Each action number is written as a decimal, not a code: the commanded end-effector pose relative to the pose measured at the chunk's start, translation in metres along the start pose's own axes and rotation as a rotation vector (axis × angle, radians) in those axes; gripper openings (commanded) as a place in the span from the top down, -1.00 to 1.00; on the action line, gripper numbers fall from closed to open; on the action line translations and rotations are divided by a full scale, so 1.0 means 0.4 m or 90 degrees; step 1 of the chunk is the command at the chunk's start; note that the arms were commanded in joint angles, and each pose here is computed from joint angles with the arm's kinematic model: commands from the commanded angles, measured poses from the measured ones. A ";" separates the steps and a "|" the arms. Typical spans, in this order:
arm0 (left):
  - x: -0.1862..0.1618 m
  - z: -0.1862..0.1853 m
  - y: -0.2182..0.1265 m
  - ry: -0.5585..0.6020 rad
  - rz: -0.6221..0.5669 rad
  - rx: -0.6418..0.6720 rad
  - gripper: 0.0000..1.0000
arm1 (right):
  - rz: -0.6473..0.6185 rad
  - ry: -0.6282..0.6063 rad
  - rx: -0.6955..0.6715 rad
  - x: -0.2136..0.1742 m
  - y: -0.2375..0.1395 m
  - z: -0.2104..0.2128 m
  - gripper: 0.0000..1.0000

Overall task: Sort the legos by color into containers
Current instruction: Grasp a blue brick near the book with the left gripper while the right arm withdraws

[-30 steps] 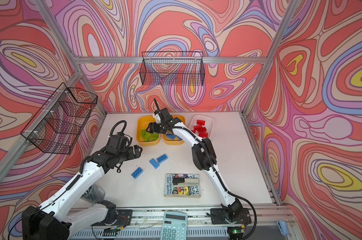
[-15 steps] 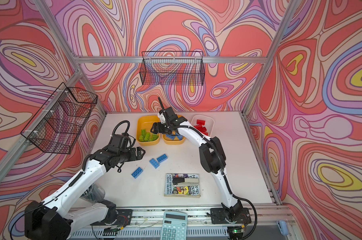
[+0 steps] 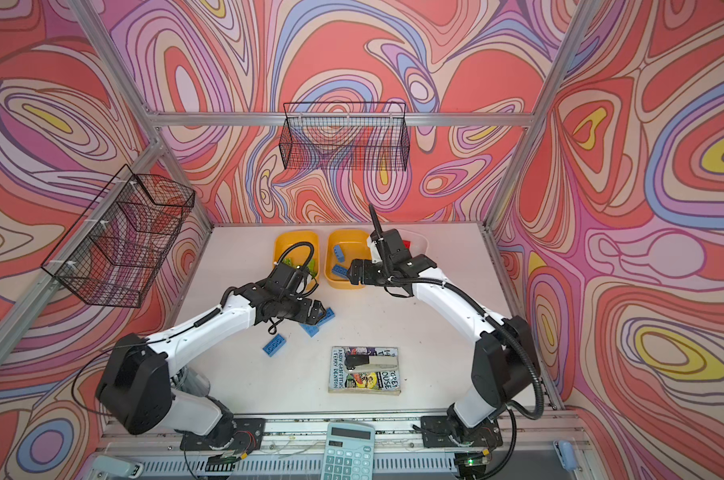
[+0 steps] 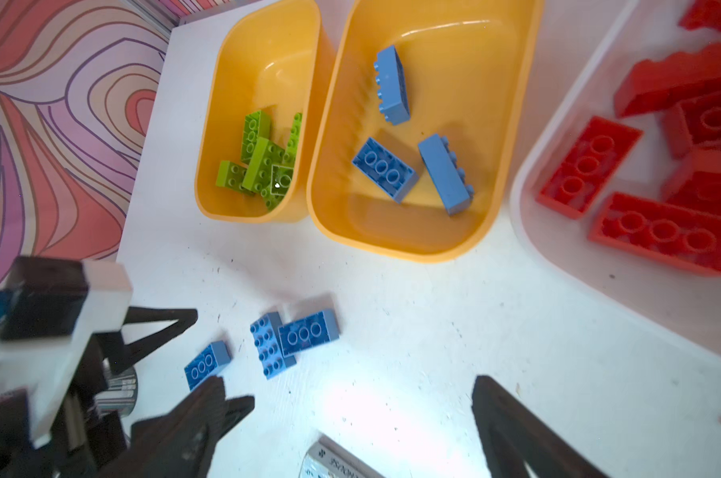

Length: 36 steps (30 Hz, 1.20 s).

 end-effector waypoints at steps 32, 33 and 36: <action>-0.025 -0.060 0.232 0.190 0.145 0.111 0.05 | -0.046 0.042 -0.118 -0.007 -0.151 -0.100 -0.96; -0.028 -0.062 0.233 0.191 0.148 0.108 0.07 | -0.047 0.042 -0.119 -0.005 -0.152 -0.100 -0.96; -0.033 -0.059 0.238 0.192 0.159 0.109 0.31 | -0.051 0.041 -0.119 0.004 -0.153 -0.096 -0.96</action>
Point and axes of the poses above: each gripper's point midway between its finger pads, its own y axis out along the fingers, its own z axis along the line the jaws close on, x = y × z, the point moved 9 cm from there along -y, back along the fingers, and after that the axes turned 3 degrees about y, right-handed, at the moved point
